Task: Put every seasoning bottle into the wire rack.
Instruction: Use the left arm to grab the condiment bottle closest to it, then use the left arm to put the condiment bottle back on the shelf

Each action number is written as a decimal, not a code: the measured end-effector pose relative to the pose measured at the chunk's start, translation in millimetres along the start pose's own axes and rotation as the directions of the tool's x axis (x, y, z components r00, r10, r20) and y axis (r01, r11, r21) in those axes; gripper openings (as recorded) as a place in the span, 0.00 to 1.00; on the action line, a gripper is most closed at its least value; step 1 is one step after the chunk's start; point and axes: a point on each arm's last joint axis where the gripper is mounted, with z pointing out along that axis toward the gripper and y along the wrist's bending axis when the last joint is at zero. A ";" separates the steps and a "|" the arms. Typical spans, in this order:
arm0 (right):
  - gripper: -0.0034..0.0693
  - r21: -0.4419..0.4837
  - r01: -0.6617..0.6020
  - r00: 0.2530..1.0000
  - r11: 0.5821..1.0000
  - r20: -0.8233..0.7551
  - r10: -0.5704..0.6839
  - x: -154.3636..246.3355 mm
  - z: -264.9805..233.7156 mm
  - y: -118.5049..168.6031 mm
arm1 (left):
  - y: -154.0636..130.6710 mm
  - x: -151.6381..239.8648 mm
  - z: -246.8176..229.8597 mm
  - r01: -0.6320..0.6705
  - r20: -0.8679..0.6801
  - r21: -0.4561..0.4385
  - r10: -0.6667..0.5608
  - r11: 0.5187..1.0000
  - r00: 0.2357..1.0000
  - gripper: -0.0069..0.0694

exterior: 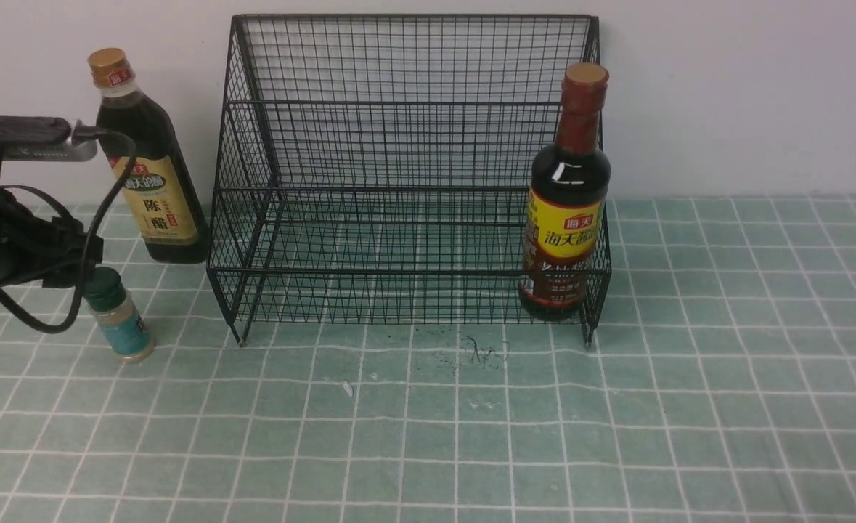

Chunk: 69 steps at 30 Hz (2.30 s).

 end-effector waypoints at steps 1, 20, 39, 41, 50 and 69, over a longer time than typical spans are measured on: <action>0.03 0.000 0.000 1.000 1.000 0.000 0.000 0.0 0.0 0.0 | -0.1 0.0 0.5 -0.002 0.000 0.001 0.002 1.000 1.000 0.77; 0.03 0.000 0.000 1.000 1.000 0.000 0.000 0.0 0.0 0.0 | -3.7 10.0 39.8 0.012 -0.060 0.081 -0.007 0.997 0.998 0.83; 0.03 0.000 0.000 1.000 1.000 0.000 0.000 0.0 0.0 0.0 | -6.6 -1.7 11.1 0.009 0.018 0.086 -0.011 0.996 1.000 0.53; 0.03 0.000 0.000 1.000 1.000 0.000 0.000 0.0 0.0 0.0 | -9.5 -9.8 -13.7 0.018 0.087 0.093 -0.026 0.995 0.996 0.53; 0.03 0.000 0.000 1.000 1.000 0.000 0.000 0.0 0.0 0.0 | -29.7 -20.2 -83.8 0.039 0.201 0.206 -0.081 0.978 0.976 0.53; 0.03 0.000 0.000 1.000 1.000 0.000 0.000 0.0 0.0 0.0 | -131.2 -41.6 -24.2 -0.219 0.141 0.335 0.182 0.916 0.973 0.53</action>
